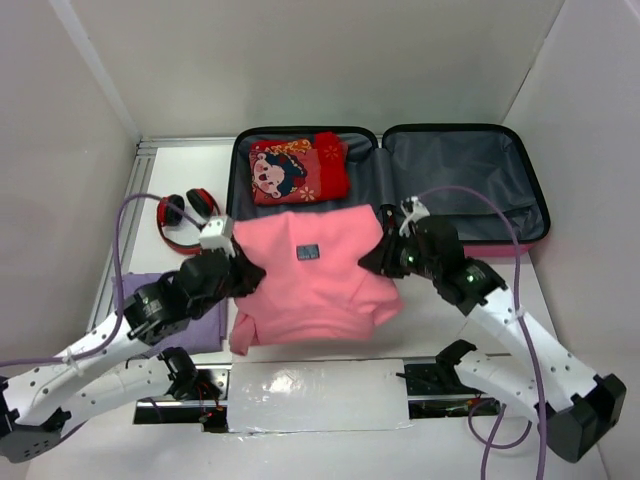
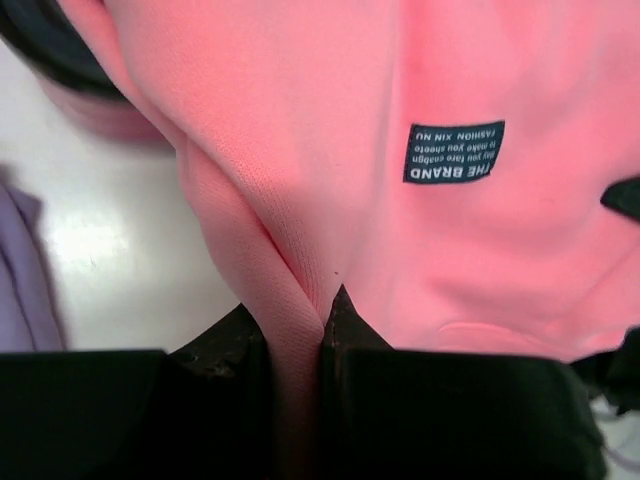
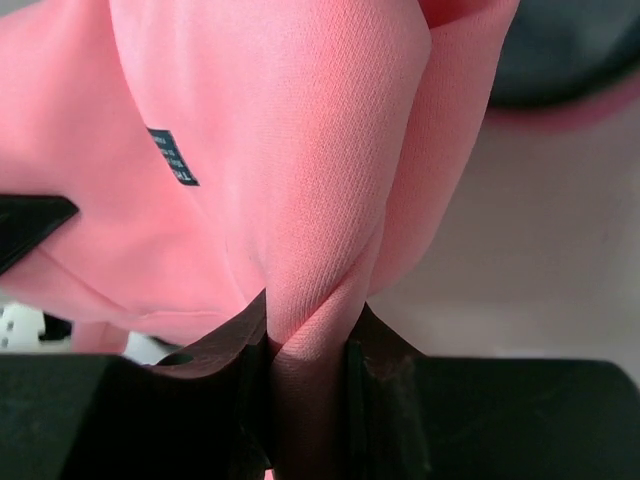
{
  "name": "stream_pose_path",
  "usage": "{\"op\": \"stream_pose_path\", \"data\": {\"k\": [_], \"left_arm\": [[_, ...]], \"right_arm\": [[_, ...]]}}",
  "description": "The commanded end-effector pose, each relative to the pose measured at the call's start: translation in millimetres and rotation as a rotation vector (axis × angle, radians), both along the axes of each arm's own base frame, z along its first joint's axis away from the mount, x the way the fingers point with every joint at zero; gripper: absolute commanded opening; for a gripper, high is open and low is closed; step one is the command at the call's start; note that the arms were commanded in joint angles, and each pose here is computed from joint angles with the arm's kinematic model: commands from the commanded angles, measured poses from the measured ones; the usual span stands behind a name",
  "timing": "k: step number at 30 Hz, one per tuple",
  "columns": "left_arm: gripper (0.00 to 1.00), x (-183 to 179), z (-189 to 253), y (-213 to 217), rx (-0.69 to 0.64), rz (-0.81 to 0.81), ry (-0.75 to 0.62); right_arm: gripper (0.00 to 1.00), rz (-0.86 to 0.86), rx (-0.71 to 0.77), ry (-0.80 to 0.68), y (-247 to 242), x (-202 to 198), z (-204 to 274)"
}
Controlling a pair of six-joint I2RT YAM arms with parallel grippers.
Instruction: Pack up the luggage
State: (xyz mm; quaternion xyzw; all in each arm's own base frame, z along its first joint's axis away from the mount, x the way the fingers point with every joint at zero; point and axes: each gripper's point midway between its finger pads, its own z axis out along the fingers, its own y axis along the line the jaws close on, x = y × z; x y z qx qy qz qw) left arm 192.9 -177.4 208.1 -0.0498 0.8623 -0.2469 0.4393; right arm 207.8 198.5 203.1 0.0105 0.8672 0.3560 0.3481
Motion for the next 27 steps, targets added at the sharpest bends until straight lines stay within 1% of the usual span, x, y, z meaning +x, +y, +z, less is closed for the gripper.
{"op": "stream_pose_path", "data": {"k": [1,2,3,4,5,6,7,8,9,10,11,12,13,14,15,16,17,18,19,20,21,22,23,24,25,26,27], "left_arm": [[0.0,55,64,12,0.093,0.081,-0.193],[0.0,70,80,11,0.077,0.096,-0.225],[0.0,84,106,13,0.047,0.109,-0.266],[0.0,99,115,15,0.034,0.109,-0.275],[0.0,128,109,26,0.011,0.117,-0.234],[0.0,143,126,32,-0.025,0.12,-0.257],[0.0,161,140,37,-0.06,0.123,-0.302],[0.0,177,145,50,-0.073,0.14,-0.31],[0.0,199,153,50,-0.069,0.142,-0.322],[0.0,213,159,50,-0.063,0.135,-0.334],[0.0,226,159,51,-0.06,0.119,-0.33],[0.0,239,161,44,-0.049,0.087,-0.342],[0.0,264,154,36,-0.049,0.07,-0.32],[0.0,279,151,35,-0.041,0.063,-0.323],[0.0,291,145,28,-0.048,0.038,-0.309],[0.0,305,157,25,-0.054,0.037,-0.334],[0.0,329,124,19,-0.044,0.027,-0.273],[0.0,340,117,13,-0.059,0.012,-0.264],[0.0,352,125,10,-0.064,0.012,-0.286],[0.0,361,117,5,-0.068,-0.004,-0.276],[0.0,377,86,0,-0.072,-0.007,-0.221],[0.0,388,79,3,-0.078,0.006,-0.211],[0.0,396,83,2,-0.08,0.006,-0.221],[0.0,407,56,-1,-0.08,0.011,-0.177],[0.0,413,49,5,-0.088,0.029,-0.163],[0.0,415,38,4,-0.094,0.034,-0.141],[0.0,419,30,12,-0.098,0.052,-0.125]], "right_arm": [[0.0,-0.065,-0.004,-0.246,9,56,81],[0.0,-0.055,-0.015,-0.272,14,66,91],[0.0,-0.067,-0.033,-0.288,15,80,98],[0.0,-0.064,-0.016,-0.352,22,92,130],[0.0,-0.058,-0.077,-0.338,27,117,117],[0.0,-0.082,-0.086,-0.36,24,137,125],[0.0,-0.074,-0.062,-0.407,27,150,152],[0.0,-0.062,-0.092,-0.389,31,176,137],[0.0,-0.085,-0.083,-0.403,24,195,143],[0.0,-0.074,-0.062,-0.448,27,209,164],[0.0,-0.07,-0.081,-0.397,31,234,139],[0.0,-0.066,-0.087,-0.397,30,247,136],[0.0,-0.081,-0.087,-0.394,23,263,134],[0.0,-0.073,-0.067,-0.423,25,275,145],[0.0,-0.083,-0.083,-0.386,24,296,121],[0.0,-0.086,-0.076,-0.389,19,308,117],[0.0,-0.082,-0.064,-0.405,18,318,123],[0.0,-0.097,-0.07,-0.358,11,337,97],[0.0,-0.095,-0.068,-0.351,9,346,91],[0.0,-0.082,-0.062,-0.347,13,352,86],[0.0,-0.091,-0.077,-0.335,7,368,73],[0.0,-0.093,-0.079,-0.318,4,374,66],[0.0,-0.081,-0.072,-0.318,7,379,63],[0.0,-0.078,-0.073,-0.338,4,388,68],[0.0,-0.075,-0.083,-0.297,6,397,42],[0.0,-0.065,-0.085,-0.273,8,398,33],[0.0,-0.061,-0.09,-0.281,8,403,33]]}}
